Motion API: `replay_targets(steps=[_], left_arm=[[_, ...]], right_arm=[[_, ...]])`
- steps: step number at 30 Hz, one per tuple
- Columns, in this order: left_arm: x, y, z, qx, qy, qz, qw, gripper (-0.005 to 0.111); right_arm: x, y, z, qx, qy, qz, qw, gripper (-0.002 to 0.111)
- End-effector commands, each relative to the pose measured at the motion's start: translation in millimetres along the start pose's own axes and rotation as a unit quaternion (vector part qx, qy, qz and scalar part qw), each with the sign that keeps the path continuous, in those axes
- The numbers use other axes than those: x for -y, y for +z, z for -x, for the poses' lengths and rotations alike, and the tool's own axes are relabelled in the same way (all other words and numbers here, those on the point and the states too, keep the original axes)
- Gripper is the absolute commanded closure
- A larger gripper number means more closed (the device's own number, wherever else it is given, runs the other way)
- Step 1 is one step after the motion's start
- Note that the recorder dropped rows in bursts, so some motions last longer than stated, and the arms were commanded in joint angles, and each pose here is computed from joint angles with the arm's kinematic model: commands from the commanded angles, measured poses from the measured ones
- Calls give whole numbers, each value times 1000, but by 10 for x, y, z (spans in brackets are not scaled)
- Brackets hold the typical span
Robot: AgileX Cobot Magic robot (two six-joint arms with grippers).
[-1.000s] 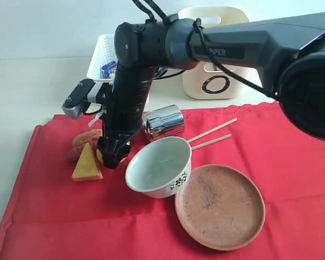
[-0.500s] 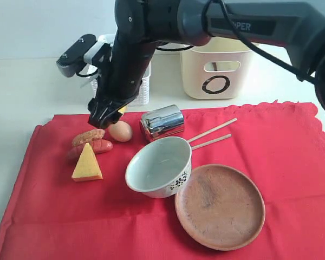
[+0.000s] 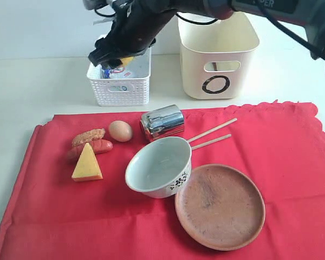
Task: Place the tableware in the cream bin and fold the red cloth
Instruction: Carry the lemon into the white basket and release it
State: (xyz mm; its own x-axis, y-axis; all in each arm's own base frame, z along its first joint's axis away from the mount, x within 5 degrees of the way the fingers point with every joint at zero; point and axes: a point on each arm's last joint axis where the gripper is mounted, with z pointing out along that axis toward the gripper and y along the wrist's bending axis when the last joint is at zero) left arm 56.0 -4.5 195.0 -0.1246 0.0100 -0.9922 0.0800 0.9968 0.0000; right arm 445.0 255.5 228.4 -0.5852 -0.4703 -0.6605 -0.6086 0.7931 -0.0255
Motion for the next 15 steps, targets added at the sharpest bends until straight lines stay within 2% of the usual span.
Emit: replay_targets(steps=[1, 5, 12, 15], left_arm=[[0, -2, -7, 3, 0, 0, 1000, 107], [0, -2, -7, 3, 0, 0, 1000, 107], [0, -2, -7, 3, 0, 0, 1000, 107], [0, -2, -7, 3, 0, 0, 1000, 107]], right_arm=[[173, -107, 158, 71, 24, -27, 997, 108], [207, -30, 159, 90, 21, -36, 995, 108], [305, 234, 1, 69, 19, -54, 996, 108], [320, 310, -49, 61, 26, -61, 996, 103]])
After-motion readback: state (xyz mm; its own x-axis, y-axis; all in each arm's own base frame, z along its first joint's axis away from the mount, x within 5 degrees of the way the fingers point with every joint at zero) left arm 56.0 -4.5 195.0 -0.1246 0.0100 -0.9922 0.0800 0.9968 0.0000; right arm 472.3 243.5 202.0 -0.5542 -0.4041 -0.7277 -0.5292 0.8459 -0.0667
